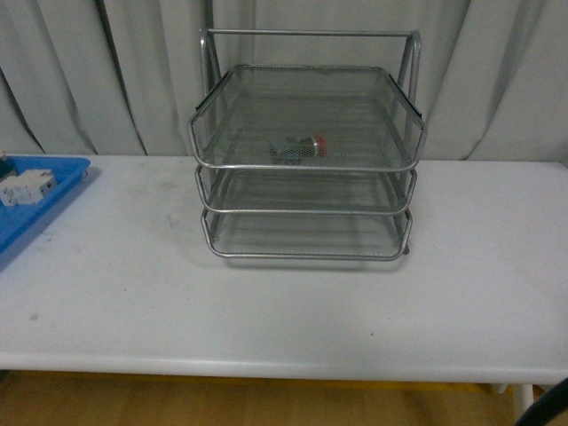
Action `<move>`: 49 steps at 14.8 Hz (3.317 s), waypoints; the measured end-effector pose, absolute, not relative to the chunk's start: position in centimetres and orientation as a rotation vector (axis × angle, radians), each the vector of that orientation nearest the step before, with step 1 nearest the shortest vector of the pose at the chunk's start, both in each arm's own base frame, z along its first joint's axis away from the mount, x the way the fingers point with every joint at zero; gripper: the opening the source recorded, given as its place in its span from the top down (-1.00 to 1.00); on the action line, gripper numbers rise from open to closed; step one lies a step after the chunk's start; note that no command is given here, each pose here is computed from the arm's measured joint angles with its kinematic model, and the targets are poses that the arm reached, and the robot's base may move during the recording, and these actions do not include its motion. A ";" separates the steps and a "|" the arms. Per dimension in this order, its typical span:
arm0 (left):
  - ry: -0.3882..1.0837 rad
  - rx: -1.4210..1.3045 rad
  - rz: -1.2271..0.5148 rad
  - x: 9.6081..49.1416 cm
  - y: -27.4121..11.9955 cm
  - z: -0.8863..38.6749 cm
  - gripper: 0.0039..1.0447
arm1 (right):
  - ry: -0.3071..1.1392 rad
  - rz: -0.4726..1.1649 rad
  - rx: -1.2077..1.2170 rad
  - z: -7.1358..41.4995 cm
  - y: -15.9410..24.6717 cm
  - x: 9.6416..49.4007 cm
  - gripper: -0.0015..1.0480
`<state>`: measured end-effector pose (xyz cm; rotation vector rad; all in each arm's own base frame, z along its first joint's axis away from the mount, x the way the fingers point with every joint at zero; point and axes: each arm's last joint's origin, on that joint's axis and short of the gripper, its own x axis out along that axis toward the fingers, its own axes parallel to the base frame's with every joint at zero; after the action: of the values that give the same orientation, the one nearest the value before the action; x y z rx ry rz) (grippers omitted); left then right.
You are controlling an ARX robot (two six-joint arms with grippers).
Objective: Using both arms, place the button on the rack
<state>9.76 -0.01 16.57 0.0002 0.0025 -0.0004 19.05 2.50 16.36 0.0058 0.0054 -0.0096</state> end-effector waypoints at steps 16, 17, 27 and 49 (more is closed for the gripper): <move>0.003 0.000 0.000 9.8 0.0 16.6 -0.88 | -0.008 -0.008 0.006 16.9 -0.1 12.6 0.97; 0.003 0.001 0.000 9.8 0.0 16.6 -0.88 | -0.011 -0.008 0.006 17.0 -0.1 12.4 0.97; 0.003 0.001 0.000 9.8 0.0 16.6 -0.88 | -0.012 -0.008 0.006 17.0 -0.1 11.0 0.97; 0.003 0.000 0.000 9.8 0.0 16.6 -0.88 | -0.004 -0.005 0.004 16.7 0.0 9.7 -0.87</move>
<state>9.77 -0.01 16.56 0.0002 0.0032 -0.0004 9.72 -0.05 16.68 0.0044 -0.0044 -0.0049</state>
